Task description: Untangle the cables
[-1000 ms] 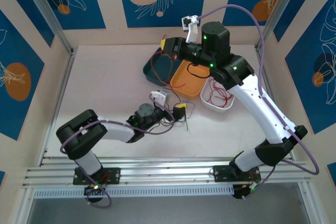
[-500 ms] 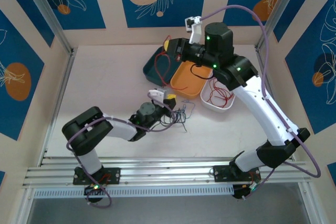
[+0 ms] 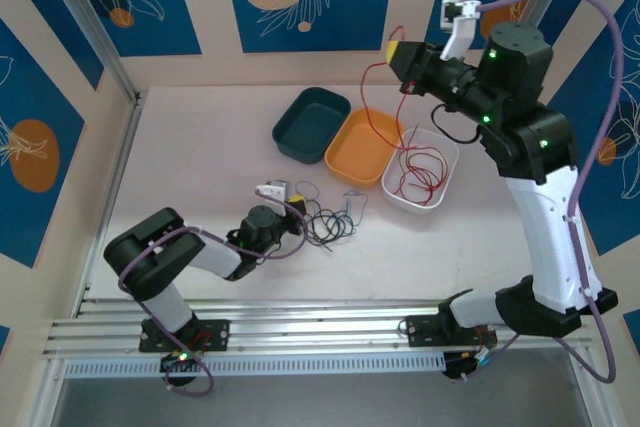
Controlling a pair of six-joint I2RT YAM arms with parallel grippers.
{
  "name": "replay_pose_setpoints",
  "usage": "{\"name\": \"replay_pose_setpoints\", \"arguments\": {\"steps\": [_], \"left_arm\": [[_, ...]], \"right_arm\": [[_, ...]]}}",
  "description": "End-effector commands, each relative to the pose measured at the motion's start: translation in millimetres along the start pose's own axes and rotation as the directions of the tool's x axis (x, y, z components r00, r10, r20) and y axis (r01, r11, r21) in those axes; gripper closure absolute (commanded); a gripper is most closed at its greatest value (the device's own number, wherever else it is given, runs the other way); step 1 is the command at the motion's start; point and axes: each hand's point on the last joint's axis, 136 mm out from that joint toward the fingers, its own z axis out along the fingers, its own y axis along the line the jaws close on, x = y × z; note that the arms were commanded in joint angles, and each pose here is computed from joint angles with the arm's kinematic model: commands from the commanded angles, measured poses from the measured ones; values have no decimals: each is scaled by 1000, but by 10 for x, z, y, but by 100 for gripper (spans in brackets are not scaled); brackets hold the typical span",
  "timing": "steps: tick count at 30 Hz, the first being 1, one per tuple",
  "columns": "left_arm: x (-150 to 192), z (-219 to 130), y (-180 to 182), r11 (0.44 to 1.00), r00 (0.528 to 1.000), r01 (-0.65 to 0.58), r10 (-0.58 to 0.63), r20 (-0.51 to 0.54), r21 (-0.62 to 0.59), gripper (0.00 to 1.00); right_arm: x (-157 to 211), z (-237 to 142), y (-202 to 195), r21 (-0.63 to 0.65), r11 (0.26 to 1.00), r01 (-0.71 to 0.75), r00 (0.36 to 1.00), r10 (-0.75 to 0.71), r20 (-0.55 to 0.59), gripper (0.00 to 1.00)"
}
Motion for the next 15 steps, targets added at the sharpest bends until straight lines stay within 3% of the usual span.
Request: {"name": "replay_pose_setpoints", "arguments": {"steps": [1,7,15], "left_arm": [[-203,-46,38,999,998,34,-34,57,-11,100],[-296,-113,-6,1000,999,-6,6,39,-8,100],[-323,-181,-71,1000,1000,-24,24,10,13,100]], "right_arm": [[259,57,-374,120,993,-6,996,17,-89,100],[752,278,-1163,302,952,-57,972,122,-201,100],[1209,398,-2034,473,876,-97,946,229,-229,100]]}}
